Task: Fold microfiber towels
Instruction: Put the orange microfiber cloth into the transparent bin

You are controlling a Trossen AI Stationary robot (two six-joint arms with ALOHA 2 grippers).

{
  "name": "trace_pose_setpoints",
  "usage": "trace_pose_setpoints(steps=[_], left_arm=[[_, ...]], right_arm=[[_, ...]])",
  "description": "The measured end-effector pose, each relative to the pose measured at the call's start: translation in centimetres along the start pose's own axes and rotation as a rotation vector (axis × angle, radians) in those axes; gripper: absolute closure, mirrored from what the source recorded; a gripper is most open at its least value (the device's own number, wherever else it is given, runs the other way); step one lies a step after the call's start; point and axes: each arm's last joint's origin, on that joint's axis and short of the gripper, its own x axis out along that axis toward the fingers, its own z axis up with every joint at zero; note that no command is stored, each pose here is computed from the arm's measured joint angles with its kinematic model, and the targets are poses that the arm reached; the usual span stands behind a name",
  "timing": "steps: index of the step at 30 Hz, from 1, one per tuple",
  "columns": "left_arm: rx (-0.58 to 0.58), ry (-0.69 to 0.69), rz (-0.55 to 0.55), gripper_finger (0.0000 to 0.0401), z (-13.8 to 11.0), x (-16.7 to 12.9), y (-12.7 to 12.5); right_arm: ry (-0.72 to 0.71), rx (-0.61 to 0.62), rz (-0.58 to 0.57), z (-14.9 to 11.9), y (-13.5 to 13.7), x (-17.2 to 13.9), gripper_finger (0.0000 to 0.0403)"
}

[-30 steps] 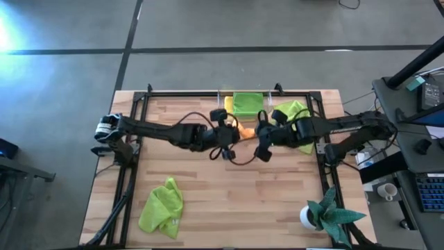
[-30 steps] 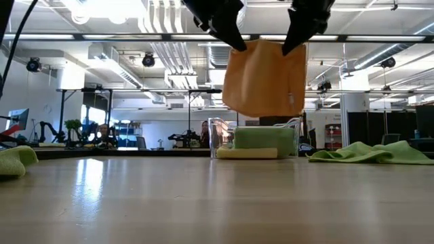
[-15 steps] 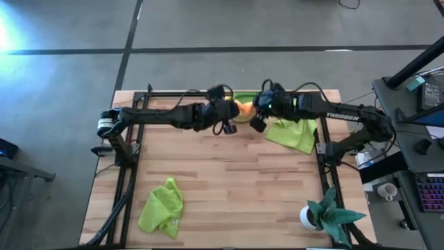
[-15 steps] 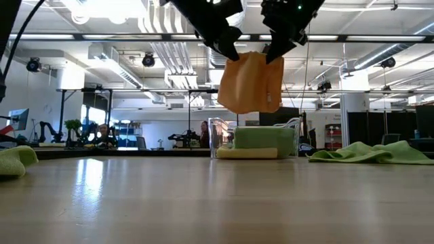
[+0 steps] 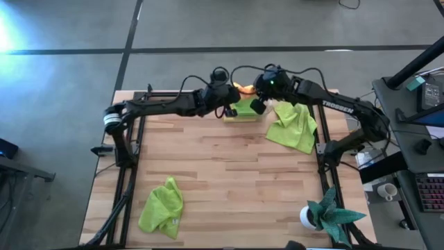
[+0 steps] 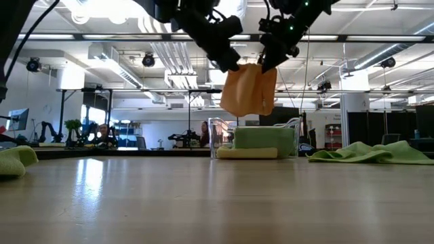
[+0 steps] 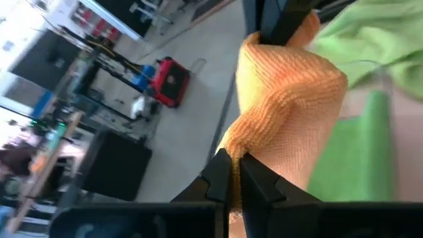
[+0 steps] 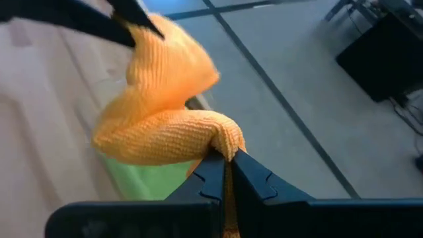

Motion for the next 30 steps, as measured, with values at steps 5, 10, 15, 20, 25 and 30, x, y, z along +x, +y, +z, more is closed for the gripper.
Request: trace_pose_setpoints(steps=[5, 10, 15, 20, 25, 30], left_arm=[[0.079, -0.031, 0.068, 0.04, -0.5, 1.5, 1.0], [0.143, -0.055, 0.114, 0.04, -1.1, 2.8, 1.9], [0.165, -0.064, 0.125, 0.04, -1.8, 4.1, 2.6], [0.163, -0.037, 0.137, 0.04, -2.5, 5.8, 3.3], [0.153, -0.044, 0.144, 0.04, -2.8, 7.3, 4.3], [0.147, -0.039, 0.154, 0.04, -3.3, 8.5, 5.1]], right_arm=[[0.003, -0.013, -0.041, -0.2, -1.5, 1.1, 0.0394], [-0.014, -0.04, -0.076, -0.1, -2.6, 2.0, 0.0394], [-0.039, -0.037, -0.122, -0.1, -4.1, 2.8, 0.0394], [-0.058, -0.045, -0.15, -0.3, -5.7, 3.7, 0.0394], [-0.061, -0.056, -0.135, -0.7, -6.9, 5.0, 0.0394], [-0.027, -0.14, -0.15, -0.6, -7.9, 6.4, 0.0394]])
